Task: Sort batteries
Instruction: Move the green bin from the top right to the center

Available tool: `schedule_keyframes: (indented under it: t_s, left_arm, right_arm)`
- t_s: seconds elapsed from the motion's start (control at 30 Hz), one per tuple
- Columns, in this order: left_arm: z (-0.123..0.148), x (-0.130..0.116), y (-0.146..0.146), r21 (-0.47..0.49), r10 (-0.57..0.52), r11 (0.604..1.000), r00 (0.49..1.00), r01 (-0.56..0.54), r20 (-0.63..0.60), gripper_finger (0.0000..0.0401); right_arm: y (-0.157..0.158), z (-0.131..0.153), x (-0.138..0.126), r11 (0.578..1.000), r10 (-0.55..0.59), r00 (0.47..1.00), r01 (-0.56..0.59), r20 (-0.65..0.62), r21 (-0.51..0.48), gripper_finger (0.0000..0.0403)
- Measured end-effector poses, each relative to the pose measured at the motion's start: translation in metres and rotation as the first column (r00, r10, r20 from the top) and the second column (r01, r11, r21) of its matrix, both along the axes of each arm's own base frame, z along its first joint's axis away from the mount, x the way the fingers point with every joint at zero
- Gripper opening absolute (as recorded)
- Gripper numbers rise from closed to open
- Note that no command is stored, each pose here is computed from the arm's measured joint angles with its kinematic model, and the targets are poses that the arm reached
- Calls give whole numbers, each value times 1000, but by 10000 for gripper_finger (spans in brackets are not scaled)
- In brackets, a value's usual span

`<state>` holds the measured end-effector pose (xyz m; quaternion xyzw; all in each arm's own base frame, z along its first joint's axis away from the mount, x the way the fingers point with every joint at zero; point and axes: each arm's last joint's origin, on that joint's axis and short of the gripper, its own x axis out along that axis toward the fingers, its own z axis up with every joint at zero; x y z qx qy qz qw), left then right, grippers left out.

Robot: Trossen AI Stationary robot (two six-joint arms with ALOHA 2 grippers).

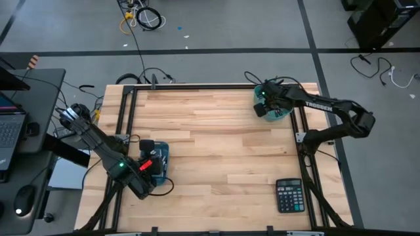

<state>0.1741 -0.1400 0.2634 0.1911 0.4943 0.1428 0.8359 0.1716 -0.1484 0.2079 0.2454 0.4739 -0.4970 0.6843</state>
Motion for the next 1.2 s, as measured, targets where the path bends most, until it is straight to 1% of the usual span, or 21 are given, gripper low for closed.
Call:
schedule_keyframes:
  t_s: [0.1, 0.27, 0.4, 0.5, 0.77, 0.9, 1.03, 1.2]
  left_arm:
    - [0, 1, -1, -9, 0, 1000, 1000, 0, 10, 0]
    - [0, 1, -1, -10, 1, 1000, 1000, -1, 10, 0]
    - [0, 1, -1, -9, 0, 1000, 1000, 0, 10, 0]
    - [0, 1, -1, -7, 0, 1000, 1000, 0, 11, 0]
    - [1, 2, 0, 40, -1, 999, 999, -1, 49, 0]
    - [1, 2, 0, 42, -1, 999, 999, -1, 50, 0]
    - [1, 2, 0, 43, -1, 999, 999, -1, 51, 0]
    - [1, 2, 1, 50, -1, 999, 998, -2, 57, 0]
  right_arm:
    - [-3, -10, 4, 999, 3, 999, -2, -35, 32, 0]
    - [-4, -25, 12, 991, 45, 998, -39, -42, 127, 0]
    - [-3, -31, 17, 987, 74, 996, -66, -47, 146, 0]
    - [0, -32, 20, 983, 94, 995, -89, -22, 163, 0]
    - [10, -31, 32, 967, 162, 985, -170, 57, 188, 0]
    - [18, -31, 39, 955, 193, 976, -210, 98, 209, 0]
    - [29, -30, 46, 946, 226, 968, -245, 108, 215, 0]
    - [48, -30, 57, 915, 291, 943, -324, 162, 240, 0]
